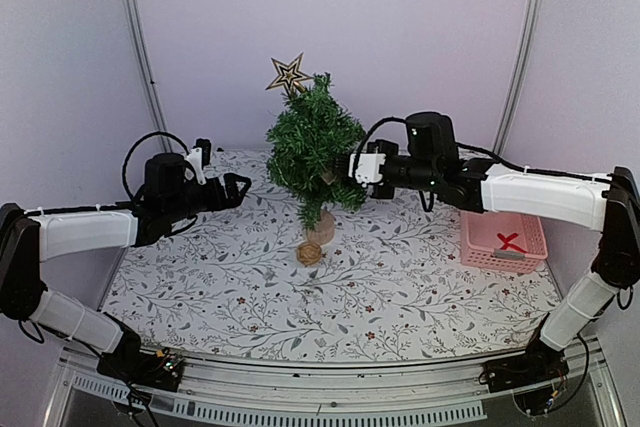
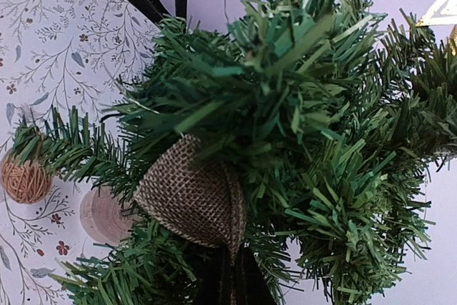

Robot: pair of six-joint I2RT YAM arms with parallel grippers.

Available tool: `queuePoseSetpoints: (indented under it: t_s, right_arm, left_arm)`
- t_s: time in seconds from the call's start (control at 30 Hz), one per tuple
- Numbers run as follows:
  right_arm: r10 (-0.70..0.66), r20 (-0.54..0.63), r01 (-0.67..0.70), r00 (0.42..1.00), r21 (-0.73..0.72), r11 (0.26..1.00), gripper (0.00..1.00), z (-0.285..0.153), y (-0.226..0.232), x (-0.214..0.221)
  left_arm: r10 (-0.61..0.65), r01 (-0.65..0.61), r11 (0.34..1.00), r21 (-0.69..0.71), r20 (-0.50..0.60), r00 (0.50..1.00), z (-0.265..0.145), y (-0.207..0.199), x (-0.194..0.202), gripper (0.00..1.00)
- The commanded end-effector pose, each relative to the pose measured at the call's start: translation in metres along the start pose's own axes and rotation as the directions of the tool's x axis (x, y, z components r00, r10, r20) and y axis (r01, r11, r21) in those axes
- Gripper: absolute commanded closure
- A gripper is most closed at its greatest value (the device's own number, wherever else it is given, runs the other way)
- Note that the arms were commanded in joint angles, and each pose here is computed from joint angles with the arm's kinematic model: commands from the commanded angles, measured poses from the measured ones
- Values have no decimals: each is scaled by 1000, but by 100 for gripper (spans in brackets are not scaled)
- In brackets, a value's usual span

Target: Decorate the small christmas tree

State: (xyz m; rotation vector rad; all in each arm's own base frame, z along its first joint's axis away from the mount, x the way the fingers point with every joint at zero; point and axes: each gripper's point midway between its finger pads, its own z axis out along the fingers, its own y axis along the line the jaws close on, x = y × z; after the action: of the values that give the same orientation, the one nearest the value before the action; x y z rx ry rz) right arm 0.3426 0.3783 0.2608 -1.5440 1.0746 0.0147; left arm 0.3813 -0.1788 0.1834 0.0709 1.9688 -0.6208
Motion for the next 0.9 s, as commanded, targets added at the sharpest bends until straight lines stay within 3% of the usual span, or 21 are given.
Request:
queuePoseSetpoints:
  t_s: [0.0,0.4,0.6,0.87]
  right_arm:
    - [27,1,-27,1000,40,999,95,8,-14,1]
    - [48,-23,-47,999,40,998,83,11,-9,9]
    - [58,-21,-56,998,71,996,66,5,-18,5]
    - [69,-24,-67,997,80,995,52,-6,-21,3]
  left_arm:
    - [7,-8,1000,12,28,1000,3,-2,-10,1]
    - [6,-6,1000,21,22,1000,7,-4,-10,1]
    - [6,-7,1000,25,22,1000,8,-4,-10,1]
    - [-5,5,1000,27,20,1000,7,-4,-8,1]
